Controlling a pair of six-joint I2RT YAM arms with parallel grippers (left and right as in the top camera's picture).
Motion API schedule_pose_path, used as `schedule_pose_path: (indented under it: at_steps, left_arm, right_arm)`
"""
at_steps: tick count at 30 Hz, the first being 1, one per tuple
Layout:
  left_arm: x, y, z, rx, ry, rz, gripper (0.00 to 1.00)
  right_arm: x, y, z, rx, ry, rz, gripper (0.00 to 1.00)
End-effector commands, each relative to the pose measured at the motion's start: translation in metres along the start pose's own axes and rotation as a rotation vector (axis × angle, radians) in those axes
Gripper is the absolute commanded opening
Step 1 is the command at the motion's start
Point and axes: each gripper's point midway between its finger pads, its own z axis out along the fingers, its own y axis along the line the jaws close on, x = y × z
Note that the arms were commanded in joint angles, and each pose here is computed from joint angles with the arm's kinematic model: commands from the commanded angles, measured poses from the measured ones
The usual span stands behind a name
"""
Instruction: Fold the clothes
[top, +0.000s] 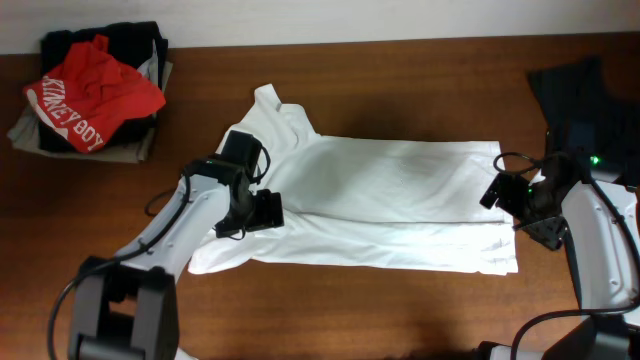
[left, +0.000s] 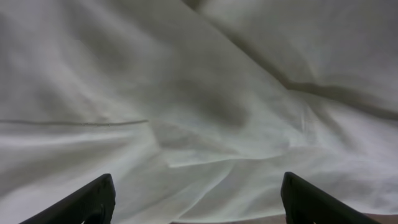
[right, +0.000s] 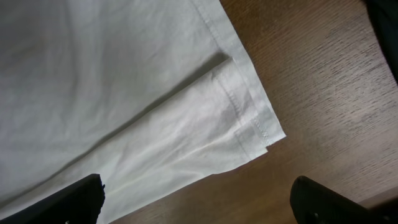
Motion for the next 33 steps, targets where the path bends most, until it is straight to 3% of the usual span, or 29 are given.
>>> schedule_pose_path:
  at_steps: [1, 7, 20, 32, 33]
  left_arm:
    - [0.014, -0.008, 0.019, 0.048, 0.099, -0.001, 0.85]
    - [0.017, -0.013, 0.031, 0.075, 0.137, -0.01, 0.85]
    - [-0.004, -0.02, 0.035, 0.105, 0.055, 0.006, 0.86]
    - [-0.046, -0.037, 0.039, 0.172, -0.108, 0.04, 0.86]
    - [-0.052, -0.04, 0.04, 0.181, -0.131, 0.044, 0.94]
  right_arm:
    - [0.002, -0.001, 0.003, -0.003, 0.012, 0.013, 0.99]
    - [-0.002, 0.0, 0.003, -0.009, -0.002, 0.012, 0.99]
    - [-0.002, 0.001, 0.003, -0.01, -0.006, 0.012, 0.99]
    - [-0.003, 0.001, 0.003, -0.01, -0.006, 0.012, 0.99]
    - [-0.003, 0.001, 0.003, -0.01, -0.006, 0.012, 0.99]
